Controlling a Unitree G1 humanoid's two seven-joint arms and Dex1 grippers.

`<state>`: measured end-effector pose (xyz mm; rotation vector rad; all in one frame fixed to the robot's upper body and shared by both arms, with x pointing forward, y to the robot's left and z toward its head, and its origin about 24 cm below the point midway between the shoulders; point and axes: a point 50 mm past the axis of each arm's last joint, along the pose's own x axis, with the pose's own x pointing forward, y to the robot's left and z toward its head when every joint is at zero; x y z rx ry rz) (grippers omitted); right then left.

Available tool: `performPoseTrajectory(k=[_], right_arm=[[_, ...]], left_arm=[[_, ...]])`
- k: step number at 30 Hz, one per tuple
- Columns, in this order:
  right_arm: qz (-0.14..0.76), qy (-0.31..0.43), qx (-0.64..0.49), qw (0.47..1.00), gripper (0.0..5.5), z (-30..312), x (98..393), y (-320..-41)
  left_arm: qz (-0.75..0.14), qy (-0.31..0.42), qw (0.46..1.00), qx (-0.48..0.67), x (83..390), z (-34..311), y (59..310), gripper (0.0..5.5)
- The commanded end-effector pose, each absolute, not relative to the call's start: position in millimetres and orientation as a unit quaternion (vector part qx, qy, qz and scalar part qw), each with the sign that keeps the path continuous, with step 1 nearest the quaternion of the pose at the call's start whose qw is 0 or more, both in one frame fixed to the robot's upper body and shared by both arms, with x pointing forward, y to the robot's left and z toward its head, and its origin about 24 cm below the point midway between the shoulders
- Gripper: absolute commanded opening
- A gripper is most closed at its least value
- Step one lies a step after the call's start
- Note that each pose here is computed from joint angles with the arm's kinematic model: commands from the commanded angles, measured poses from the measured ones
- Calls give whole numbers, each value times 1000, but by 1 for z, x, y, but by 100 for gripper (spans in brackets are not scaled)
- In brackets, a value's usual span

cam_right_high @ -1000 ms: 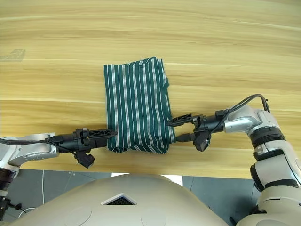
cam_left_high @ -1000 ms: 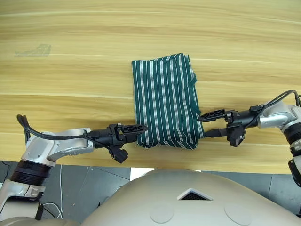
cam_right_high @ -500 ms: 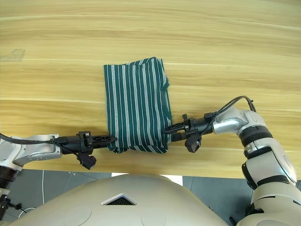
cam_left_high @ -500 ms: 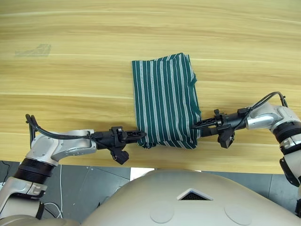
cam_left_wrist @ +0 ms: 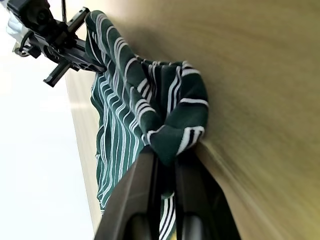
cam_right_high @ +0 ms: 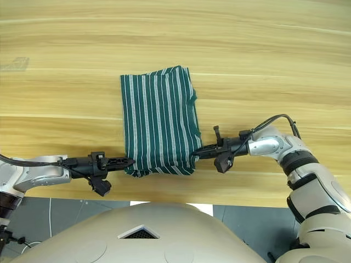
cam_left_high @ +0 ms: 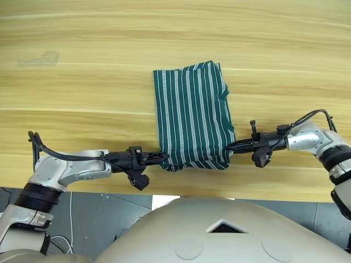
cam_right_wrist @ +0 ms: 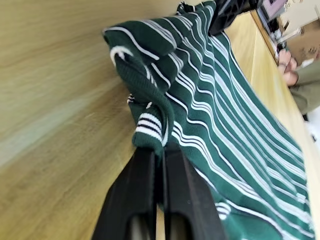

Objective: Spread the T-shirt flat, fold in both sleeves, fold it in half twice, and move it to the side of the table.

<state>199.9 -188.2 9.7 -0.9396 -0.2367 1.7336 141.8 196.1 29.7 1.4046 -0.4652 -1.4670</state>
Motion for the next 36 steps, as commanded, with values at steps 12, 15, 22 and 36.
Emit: performPoseTrajectory(k=[12,15,22,36], right_arm=[[715,232,-108,650,0,45,194,-217],[724,257,-50,639,0,58,186,-218],[707,177,-14,685,0,84,204,-198],[559,81,-135,814,0,64,292,-160]], left_arm=[[-678,232,655,241,130,75,221,18],[-697,263,637,199,118,83,225,18],[-699,232,665,120,127,105,218,18],[-513,168,810,230,228,73,219,18]])
